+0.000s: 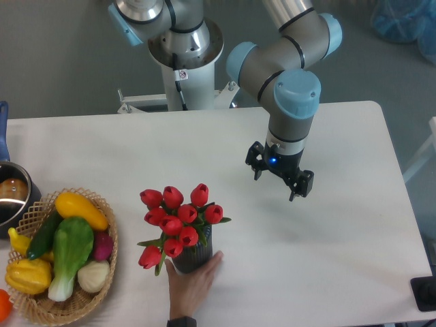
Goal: Pick up the flowers from the vase
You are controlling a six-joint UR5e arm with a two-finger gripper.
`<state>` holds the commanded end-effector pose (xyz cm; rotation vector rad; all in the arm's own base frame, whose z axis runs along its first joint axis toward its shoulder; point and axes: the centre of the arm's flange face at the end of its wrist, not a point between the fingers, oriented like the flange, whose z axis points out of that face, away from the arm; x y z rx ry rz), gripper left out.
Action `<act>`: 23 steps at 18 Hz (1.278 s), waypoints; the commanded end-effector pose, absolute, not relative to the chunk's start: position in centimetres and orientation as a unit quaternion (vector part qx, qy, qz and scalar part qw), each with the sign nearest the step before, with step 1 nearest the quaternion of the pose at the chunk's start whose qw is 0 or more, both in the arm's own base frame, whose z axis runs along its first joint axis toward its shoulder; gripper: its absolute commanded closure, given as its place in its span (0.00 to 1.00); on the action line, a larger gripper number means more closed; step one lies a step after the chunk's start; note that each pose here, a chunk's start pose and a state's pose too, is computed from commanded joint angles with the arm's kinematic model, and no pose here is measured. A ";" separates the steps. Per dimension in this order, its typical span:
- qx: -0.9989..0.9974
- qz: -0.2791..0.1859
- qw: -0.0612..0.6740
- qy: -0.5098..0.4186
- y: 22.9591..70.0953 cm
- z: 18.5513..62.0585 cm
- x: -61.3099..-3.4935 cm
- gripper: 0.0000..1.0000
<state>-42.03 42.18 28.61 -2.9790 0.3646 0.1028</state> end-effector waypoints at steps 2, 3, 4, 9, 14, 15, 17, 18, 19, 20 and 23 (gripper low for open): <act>-0.988 0.031 0.081 0.125 42.7 29.0 -41.1 0.00; -0.987 0.032 0.085 0.132 43.3 29.3 -40.4 0.00; -0.987 0.036 0.086 0.134 43.4 30.0 -40.0 0.00; -0.985 0.055 0.095 0.136 43.6 33.1 -40.1 0.00; -0.978 0.089 0.113 0.149 44.0 37.1 -38.6 0.00; -0.978 0.090 0.114 0.152 44.4 37.3 -38.4 0.00; -0.977 0.089 0.117 0.156 44.7 37.4 -38.1 0.00; -0.975 0.086 0.131 0.157 45.1 37.7 -37.9 0.00; -0.973 0.072 0.160 0.150 45.5 38.1 -38.0 0.00; -0.969 0.049 0.199 0.137 45.9 38.2 -38.0 0.00; -0.948 -0.014 0.291 0.127 46.9 37.7 -38.2 0.00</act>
